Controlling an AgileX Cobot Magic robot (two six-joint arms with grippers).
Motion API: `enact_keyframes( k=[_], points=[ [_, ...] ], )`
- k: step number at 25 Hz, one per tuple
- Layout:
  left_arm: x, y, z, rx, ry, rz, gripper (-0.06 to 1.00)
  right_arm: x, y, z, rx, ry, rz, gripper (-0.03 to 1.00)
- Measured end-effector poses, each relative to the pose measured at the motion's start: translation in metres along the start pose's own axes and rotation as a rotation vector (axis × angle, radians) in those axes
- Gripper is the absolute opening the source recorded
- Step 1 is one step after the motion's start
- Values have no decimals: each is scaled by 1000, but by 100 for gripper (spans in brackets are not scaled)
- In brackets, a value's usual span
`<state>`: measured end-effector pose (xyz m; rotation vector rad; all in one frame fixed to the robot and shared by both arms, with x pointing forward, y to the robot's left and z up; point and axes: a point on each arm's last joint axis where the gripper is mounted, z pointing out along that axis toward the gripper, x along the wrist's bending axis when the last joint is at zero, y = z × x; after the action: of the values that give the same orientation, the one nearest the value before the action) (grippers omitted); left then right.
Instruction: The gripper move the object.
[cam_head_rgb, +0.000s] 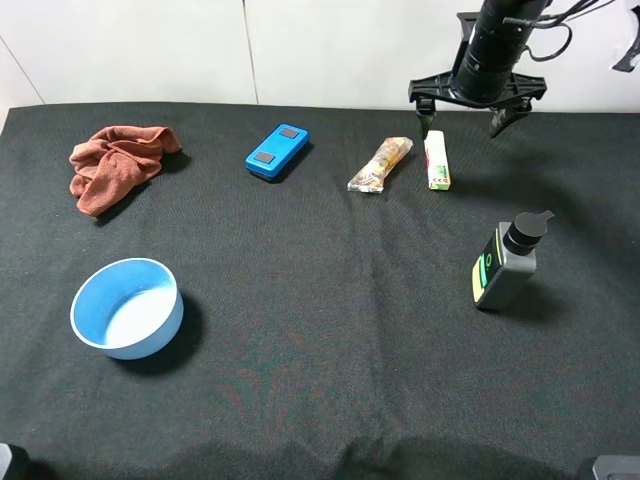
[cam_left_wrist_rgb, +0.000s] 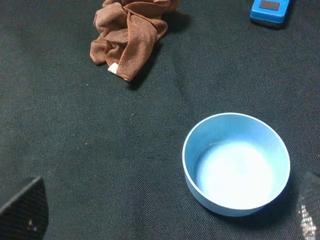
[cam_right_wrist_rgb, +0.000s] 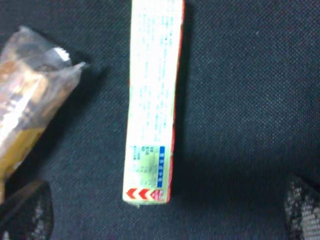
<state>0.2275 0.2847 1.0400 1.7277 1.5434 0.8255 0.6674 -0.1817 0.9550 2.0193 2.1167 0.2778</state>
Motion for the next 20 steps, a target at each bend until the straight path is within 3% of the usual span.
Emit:
enact_keyframes(
  k=[20],
  points=[
    [0, 0, 0, 0, 0, 0, 100, -6, -22, -97, 81, 66, -89, 69]
  ],
)
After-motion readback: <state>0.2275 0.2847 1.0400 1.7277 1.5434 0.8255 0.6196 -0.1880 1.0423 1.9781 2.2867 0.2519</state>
